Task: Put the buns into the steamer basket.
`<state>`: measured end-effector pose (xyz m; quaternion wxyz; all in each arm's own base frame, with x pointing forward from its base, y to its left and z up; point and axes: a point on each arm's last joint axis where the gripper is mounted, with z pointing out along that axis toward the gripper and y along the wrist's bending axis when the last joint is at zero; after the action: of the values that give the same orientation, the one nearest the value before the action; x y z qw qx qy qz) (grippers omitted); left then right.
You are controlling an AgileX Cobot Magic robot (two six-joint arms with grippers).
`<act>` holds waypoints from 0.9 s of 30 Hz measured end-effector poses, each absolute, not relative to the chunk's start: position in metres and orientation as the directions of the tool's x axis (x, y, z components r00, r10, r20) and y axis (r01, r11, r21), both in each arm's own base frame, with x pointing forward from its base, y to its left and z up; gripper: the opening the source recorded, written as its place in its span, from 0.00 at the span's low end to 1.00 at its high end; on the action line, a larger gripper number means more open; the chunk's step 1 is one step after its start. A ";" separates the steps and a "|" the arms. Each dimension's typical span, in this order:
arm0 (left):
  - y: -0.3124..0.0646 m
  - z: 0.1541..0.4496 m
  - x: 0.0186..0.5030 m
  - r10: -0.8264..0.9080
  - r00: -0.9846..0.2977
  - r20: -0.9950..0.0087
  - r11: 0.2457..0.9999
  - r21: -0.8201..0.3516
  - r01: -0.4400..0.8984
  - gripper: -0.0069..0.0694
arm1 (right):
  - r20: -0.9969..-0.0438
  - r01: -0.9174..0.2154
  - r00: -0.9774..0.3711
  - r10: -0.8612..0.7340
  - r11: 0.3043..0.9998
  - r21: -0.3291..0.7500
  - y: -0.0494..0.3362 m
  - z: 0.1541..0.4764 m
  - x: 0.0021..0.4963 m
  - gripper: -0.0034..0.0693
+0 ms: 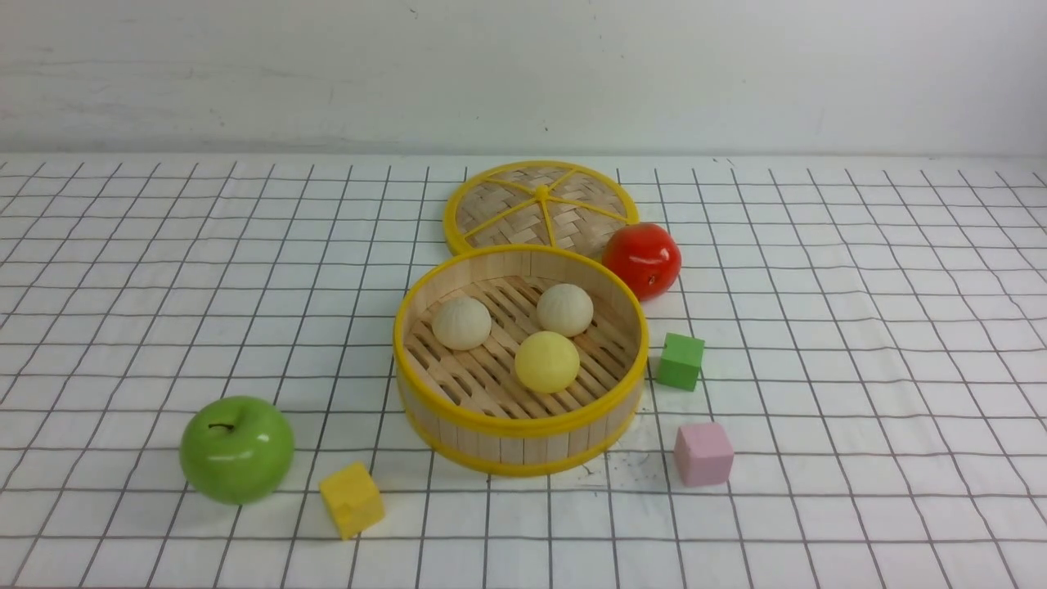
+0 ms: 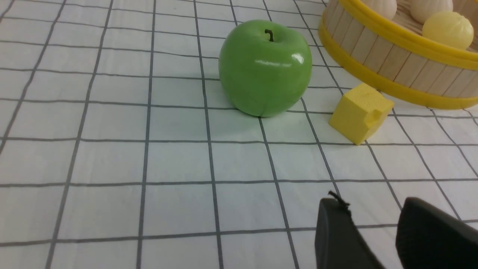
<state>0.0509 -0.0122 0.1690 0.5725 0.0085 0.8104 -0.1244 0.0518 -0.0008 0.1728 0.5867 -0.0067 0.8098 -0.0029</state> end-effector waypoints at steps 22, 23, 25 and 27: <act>-0.012 0.169 0.051 -0.129 -0.344 -0.930 0.969 -0.192 0.156 0.40 | -0.950 -0.010 -0.310 -0.022 1.000 -0.020 -0.001 0.173 0.052 0.14; -0.012 0.169 0.051 -0.129 -0.344 -0.930 0.969 -0.192 0.156 0.40 | -0.950 -0.010 -0.310 -0.022 1.000 -0.020 -0.001 0.173 0.052 0.14; -0.012 0.169 0.051 -0.129 -0.344 -0.930 0.969 -0.192 0.156 0.40 | -0.950 -0.010 -0.310 -0.022 1.000 -0.020 -0.001 0.173 0.052 0.15; -0.012 0.169 0.051 -0.129 -0.344 -0.930 0.969 -0.192 0.156 0.40 | -0.950 -0.010 -0.310 -0.022 1.000 -0.020 -0.001 0.173 0.052 0.15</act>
<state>0.0509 -0.0122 0.1690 0.5725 0.0085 0.8104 -0.1244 0.0518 -0.0008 0.1730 0.5872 -0.0100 0.8093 -0.0052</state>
